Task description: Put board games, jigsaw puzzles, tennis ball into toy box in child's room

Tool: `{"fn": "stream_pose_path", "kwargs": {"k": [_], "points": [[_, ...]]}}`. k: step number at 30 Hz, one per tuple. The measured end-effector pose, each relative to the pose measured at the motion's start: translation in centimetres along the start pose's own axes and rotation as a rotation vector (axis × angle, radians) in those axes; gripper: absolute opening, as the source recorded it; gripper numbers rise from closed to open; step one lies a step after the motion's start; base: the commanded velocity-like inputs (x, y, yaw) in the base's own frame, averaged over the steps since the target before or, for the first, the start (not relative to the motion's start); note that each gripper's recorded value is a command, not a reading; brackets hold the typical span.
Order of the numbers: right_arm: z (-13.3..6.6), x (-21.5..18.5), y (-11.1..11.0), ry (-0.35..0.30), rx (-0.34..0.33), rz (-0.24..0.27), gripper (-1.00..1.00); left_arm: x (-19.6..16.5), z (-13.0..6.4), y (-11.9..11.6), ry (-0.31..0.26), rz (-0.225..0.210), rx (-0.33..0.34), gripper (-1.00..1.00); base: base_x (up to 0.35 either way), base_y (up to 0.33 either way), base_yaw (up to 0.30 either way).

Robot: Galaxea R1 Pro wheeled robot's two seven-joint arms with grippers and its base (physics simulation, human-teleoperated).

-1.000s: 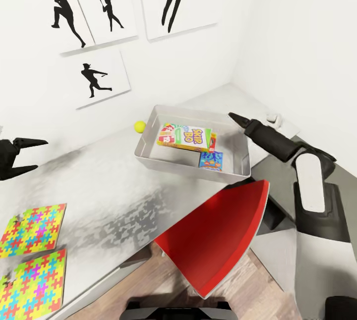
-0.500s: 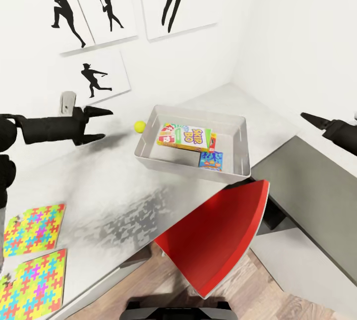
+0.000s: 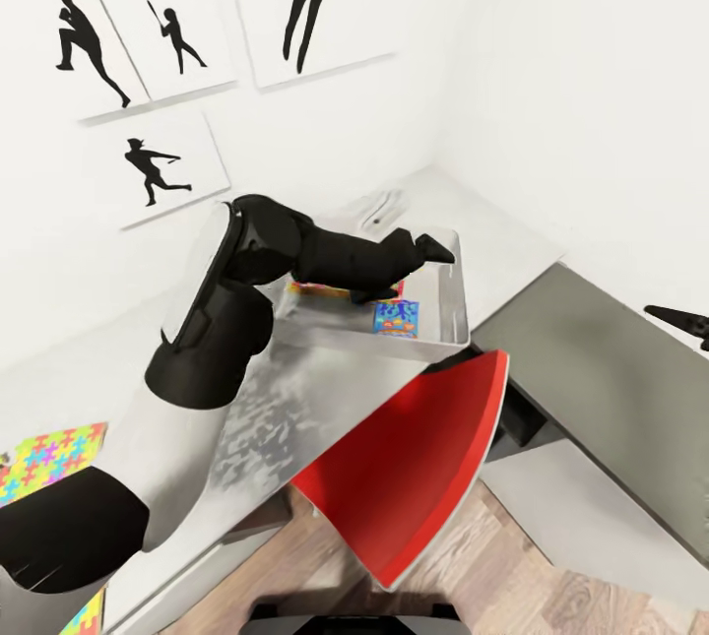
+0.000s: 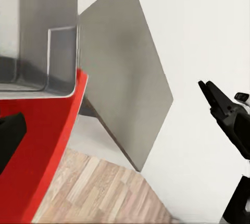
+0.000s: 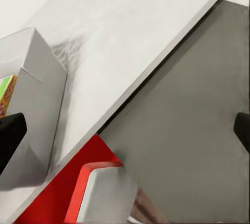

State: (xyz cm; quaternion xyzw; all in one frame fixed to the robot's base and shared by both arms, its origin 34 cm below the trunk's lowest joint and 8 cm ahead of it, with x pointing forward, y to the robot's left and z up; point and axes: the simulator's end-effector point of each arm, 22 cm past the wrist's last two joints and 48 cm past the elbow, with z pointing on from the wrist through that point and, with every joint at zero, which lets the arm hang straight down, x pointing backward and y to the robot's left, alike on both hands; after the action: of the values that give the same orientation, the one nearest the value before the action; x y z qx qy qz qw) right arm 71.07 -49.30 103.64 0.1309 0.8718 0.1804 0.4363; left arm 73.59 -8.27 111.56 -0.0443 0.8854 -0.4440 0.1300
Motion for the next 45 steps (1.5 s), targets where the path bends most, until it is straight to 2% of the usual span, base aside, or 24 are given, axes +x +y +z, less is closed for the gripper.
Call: {"fn": "stream_pose_path", "kwargs": {"k": [2, 6, 12, 18, 21, 23, 24, 27, 32, 35, 36, 42, 45], "points": [[-0.3, -0.3, -0.1, -0.001, 0.006, -0.01, 1.0, 1.4, 0.9, -0.8, 0.015, -0.018, -0.001, 1.0, 0.0, 0.0, -0.219], [-0.7, -0.7, -0.2, -0.005, 0.009, -0.017, 1.0, 3.4, 1.9, -3.0, 0.036, -0.013, 0.036, 1.0, 0.0, 0.0, -0.22], [-1.0, -1.1, 0.0, -0.012, 0.009, -0.022, 1.0, 6.1, 2.7, -6.7, 0.072, 0.05, 0.132, 1.0, 0.0, 0.0, -0.22], [-1.3, -1.4, 0.1, -0.018, 0.007, -0.023, 1.0, 7.1, 2.7, -9.0, 0.072, 0.091, 0.165, 1.0, 0.0, 0.0, -0.22], [-1.4, -1.6, 0.2, -0.021, 0.005, -0.024, 1.0, 8.2, 3.4, -8.8, 0.072, 0.101, 0.139, 1.0, 0.0, 0.0, -0.22], [-1.4, -1.5, 0.4, -0.021, 0.002, -0.023, 1.0, 8.4, 4.0, -8.6, 0.041, 0.11, 0.123, 1.0, 0.0, 0.0, -0.22], [-1.5, -1.4, 0.3, -0.019, 0.006, -0.024, 1.0, 9.1, 4.8, -8.3, 0.019, 0.123, 0.133, 1.0, 0.0, 0.0, -0.22], [-1.7, -1.5, 0.2, -0.019, 0.008, -0.025, 1.0, 9.5, 5.2, -7.6, 0.007, 0.12, 0.123, 1.0, 0.0, 0.0, -0.22], [-1.9, -1.5, 0.3, -0.021, 0.011, -0.028, 1.0, 9.8, 5.2, -7.4, 0.002, 0.12, 0.12, 1.0, -0.096, -0.118, -0.22], [-2.1, -1.6, -0.3, -0.018, 0.037, -0.043, 1.0, 9.8, 5.2, -7.5, -0.001, 0.121, 0.119, 1.0, -0.183, -0.2, -0.22], [-2.2, -1.4, -1.6, -0.009, 0.097, -0.074, 1.0, 10.0, 5.2, -7.5, 0.0, 0.12, 0.119, 1.0, -0.17, -0.175, -0.22], [-2.6, -1.6, -1.9, -0.011, 0.117, -0.086, 1.0, 10.8, 5.3, -7.1, 0.01, 0.106, 0.116, 1.0, -0.071, -0.072, -0.22], [-2.8, -1.8, -1.8, -0.015, 0.117, -0.088, 1.0, 10.5, 5.3, -6.9, -0.009, 0.114, 0.107, 1.0, -0.014, -0.014, -0.22]]}}
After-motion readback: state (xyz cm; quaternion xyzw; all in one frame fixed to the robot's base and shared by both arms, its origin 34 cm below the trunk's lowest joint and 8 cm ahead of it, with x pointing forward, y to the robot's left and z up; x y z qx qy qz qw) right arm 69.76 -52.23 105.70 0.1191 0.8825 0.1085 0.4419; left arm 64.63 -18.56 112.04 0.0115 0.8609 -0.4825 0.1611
